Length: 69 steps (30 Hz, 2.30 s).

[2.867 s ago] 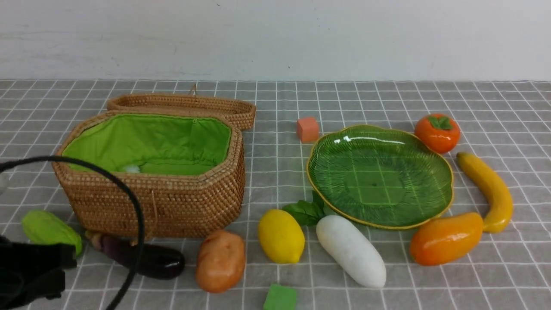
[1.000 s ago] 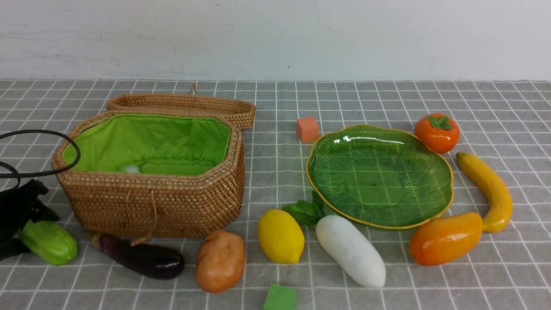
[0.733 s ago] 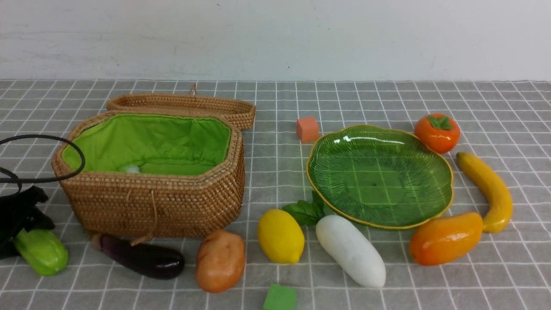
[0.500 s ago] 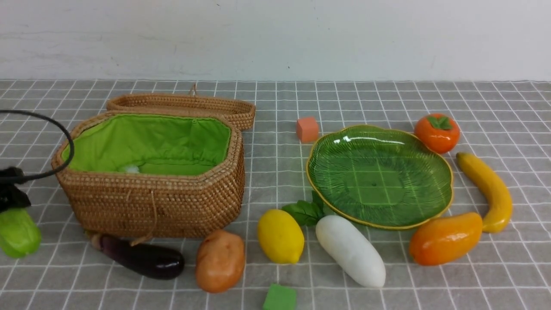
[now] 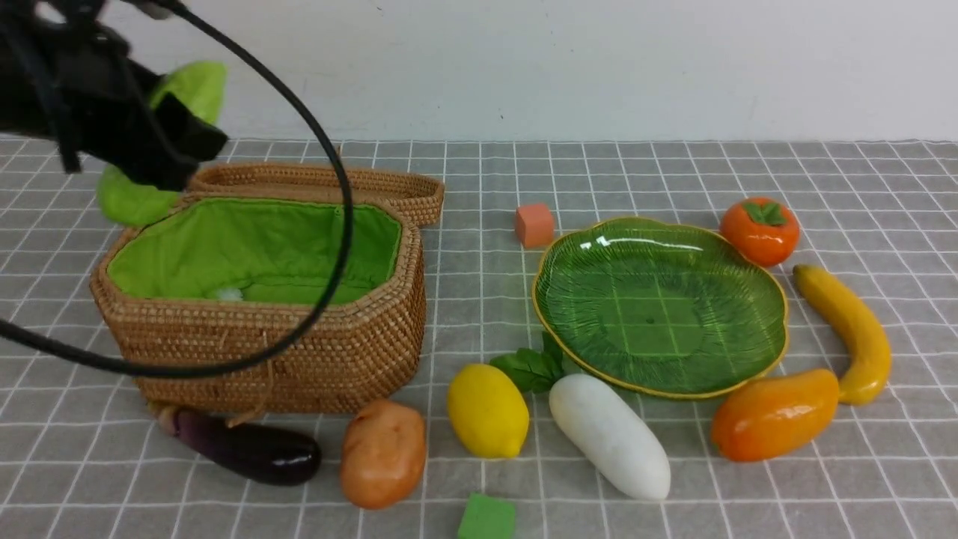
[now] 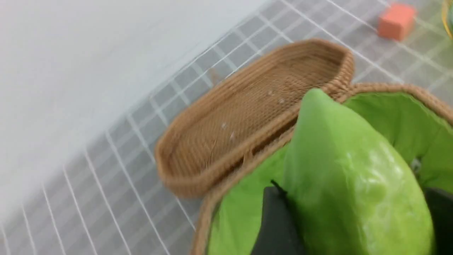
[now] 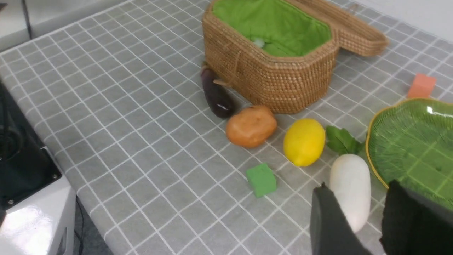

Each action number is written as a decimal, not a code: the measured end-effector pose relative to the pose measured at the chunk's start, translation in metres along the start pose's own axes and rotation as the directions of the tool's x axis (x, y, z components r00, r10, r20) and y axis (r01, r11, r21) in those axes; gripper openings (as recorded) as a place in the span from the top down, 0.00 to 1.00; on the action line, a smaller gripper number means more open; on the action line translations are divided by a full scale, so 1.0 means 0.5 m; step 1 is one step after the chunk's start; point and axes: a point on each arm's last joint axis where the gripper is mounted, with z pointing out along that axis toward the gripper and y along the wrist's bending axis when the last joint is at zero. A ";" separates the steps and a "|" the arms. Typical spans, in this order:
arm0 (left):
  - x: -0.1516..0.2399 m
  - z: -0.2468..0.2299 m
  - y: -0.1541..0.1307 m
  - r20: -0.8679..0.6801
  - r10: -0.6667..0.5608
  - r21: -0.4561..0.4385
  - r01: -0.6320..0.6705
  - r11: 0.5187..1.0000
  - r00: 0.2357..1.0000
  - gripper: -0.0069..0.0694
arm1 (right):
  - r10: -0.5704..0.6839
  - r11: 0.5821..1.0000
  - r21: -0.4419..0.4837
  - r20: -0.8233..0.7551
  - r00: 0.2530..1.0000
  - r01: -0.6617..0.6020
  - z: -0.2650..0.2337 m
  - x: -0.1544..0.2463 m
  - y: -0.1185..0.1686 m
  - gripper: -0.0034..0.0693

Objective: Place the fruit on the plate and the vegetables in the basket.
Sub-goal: Take a chayote with your left arm and place it on the basket on the left, then use the left arm to grab an eggplant and put it into the left basket

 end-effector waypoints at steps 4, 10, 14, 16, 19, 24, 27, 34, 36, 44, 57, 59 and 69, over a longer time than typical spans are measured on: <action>0.002 0.103 -0.028 -0.115 0.250 0.078 -0.242 0.967 0.961 0.30 | 0.017 1.000 0.002 -0.034 0.999 -0.017 0.000 0.006 0.000 0.63; 0.028 0.182 -0.051 -0.186 0.400 0.114 -0.385 0.916 0.897 0.28 | 0.028 1.000 -0.002 -0.044 0.999 -0.028 0.000 0.008 0.001 0.63; 0.021 0.188 -0.044 -0.164 0.334 0.045 -0.332 0.942 0.928 0.07 | 0.043 0.999 -0.001 -0.044 0.998 -0.043 0.000 0.008 0.001 0.63; 0.015 0.176 -0.041 -0.159 0.280 0.027 -0.279 0.960 0.947 0.04 | 0.047 0.999 -0.001 -0.044 0.998 -0.047 0.000 0.008 0.001 0.63; 0.010 0.144 -0.040 -0.180 0.164 0.031 -0.161 0.986 0.970 0.06 | 0.048 0.999 0.002 -0.045 0.998 -0.048 0.000 0.008 0.000 0.63; -0.002 0.058 -0.046 -0.243 -0.150 0.036 0.163 0.986 0.958 0.30 | 0.047 0.999 0.004 -0.049 0.998 -0.047 0.000 0.009 0.000 0.63; 0.001 0.019 -0.078 -0.299 -0.153 0.090 0.187 0.978 0.942 0.53 | 0.046 0.999 0.001 -0.061 0.997 -0.046 0.000 0.011 0.000 0.63; 0.087 -0.042 -0.244 -0.363 0.248 0.426 -0.077 0.902 0.898 0.93 | 0.018 1.000 -0.022 -0.134 0.991 -0.021 -0.002 0.024 0.004 0.63; 0.108 -0.036 -0.268 -0.352 0.298 0.461 -0.112 0.880 0.887 0.92 | 0.018 1.000 -0.023 -0.136 0.991 -0.021 -0.002 0.025 0.005 0.63; 0.159 0.053 -0.316 -0.323 0.373 0.503 -0.176 0.846 0.870 0.39 | 0.017 1.000 -0.022 -0.137 0.990 -0.021 -0.002 0.025 0.004 0.63; 0.176 0.139 -0.331 -0.162 0.604 0.523 -0.452 0.723 0.780 0.13 | 0.028 0.998 -0.050 -0.138 0.990 -0.036 -0.002 0.025 0.010 0.63; 0.180 0.152 -0.334 -0.155 0.616 0.515 -0.469 0.717 0.772 0.18 | 0.033 0.997 -0.064 -0.143 0.989 -0.042 -0.002 0.026 0.013 0.63; 0.208 0.189 -0.350 -0.162 0.674 0.560 -0.496 0.664 0.720 0.23 | 0.042 0.995 -0.086 -0.151 0.988 -0.056 -0.003 0.027 0.017 0.63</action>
